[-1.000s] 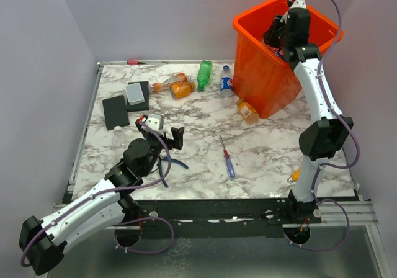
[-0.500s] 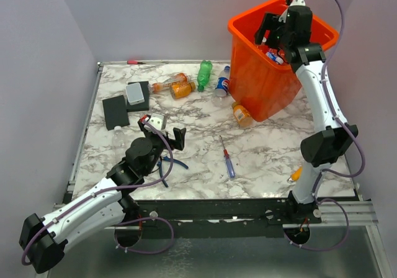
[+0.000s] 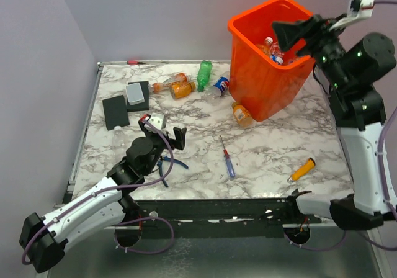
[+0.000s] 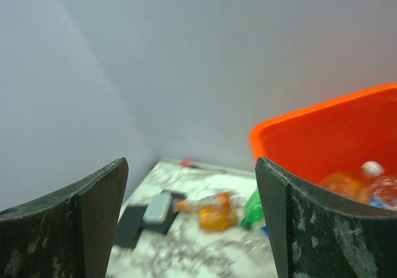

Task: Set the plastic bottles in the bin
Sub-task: Pick up the plastic bottle at the center of the board.

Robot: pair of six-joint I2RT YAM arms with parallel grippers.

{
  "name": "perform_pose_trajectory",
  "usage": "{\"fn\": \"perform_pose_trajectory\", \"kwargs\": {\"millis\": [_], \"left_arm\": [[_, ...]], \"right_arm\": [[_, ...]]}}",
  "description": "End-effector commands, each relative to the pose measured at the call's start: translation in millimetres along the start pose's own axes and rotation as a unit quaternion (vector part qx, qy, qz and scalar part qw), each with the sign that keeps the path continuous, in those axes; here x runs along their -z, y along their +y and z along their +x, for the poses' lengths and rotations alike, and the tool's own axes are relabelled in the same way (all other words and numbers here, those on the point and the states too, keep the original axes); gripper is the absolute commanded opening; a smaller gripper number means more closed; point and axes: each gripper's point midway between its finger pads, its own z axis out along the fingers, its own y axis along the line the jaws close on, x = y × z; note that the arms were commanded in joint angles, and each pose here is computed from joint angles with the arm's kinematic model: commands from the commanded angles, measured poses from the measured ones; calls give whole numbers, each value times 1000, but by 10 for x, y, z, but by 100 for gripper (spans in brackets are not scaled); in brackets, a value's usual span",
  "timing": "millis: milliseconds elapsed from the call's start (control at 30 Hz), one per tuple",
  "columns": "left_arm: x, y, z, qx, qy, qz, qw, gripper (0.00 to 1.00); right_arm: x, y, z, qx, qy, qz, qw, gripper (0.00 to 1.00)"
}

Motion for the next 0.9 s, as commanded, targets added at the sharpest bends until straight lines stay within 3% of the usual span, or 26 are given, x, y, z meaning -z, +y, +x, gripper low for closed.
{"fn": "perform_pose_trajectory", "kwargs": {"millis": [0,167,367,567,767,867], "left_arm": [[-40,-49,9,6,12,6,1000,99],[-132,-109,134,25,38,5,999,99],[-393,-441,97,142,59,27,988,99],[-860,-761,318,332,114,-14,936,99],[-1209,-1151,463,418,132,28,898,99],[-1353,-1363,546,427,148,36,892,99]], "right_arm": [[405,546,633,-5,72,-148,986,86],[1044,501,1441,-15,165,-179,970,85],[1632,28,2341,-67,218,-83,970,84],[1883,-411,2776,-125,191,29,973,84],[2049,-855,3184,-123,222,143,957,84],[2115,-970,3335,-133,235,178,946,84]]}}
